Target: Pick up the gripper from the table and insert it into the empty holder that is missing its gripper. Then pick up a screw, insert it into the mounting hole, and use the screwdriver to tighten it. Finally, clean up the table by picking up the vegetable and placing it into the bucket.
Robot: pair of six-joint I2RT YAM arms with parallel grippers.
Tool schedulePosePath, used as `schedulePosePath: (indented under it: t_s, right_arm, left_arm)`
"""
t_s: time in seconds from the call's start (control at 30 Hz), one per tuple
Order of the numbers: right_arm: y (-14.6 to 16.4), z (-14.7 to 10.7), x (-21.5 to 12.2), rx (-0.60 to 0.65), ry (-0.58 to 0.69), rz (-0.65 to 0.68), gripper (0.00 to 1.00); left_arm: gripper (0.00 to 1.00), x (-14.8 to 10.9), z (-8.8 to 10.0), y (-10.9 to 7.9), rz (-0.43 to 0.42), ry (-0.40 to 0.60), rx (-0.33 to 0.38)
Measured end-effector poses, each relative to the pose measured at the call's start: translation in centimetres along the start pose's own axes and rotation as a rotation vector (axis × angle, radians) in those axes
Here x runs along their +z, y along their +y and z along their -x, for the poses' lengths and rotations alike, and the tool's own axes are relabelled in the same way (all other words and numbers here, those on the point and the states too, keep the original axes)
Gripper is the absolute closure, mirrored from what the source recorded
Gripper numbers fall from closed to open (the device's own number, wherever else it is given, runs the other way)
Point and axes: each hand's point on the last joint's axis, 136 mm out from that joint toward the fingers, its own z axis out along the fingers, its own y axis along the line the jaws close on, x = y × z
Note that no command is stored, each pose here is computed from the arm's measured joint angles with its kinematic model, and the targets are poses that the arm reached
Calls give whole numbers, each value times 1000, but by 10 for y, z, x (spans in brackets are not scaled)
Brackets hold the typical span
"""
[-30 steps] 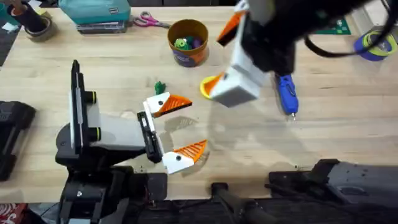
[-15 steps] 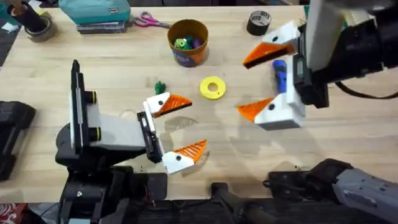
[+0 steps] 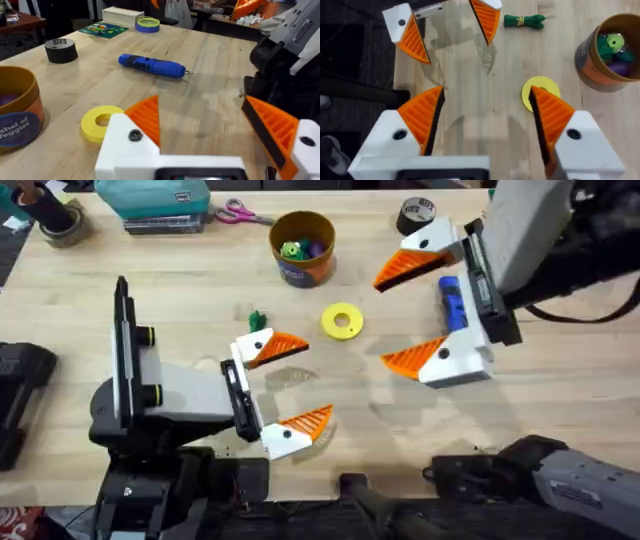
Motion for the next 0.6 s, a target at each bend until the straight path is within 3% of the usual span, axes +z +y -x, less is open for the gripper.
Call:
schedulePosePath:
  t_s: [0.6]
  right_arm:
    - [-2, 3, 1, -29, -13, -1, 4]
  left_arm:
    - [15, 0, 0, 0, 0, 0, 0]
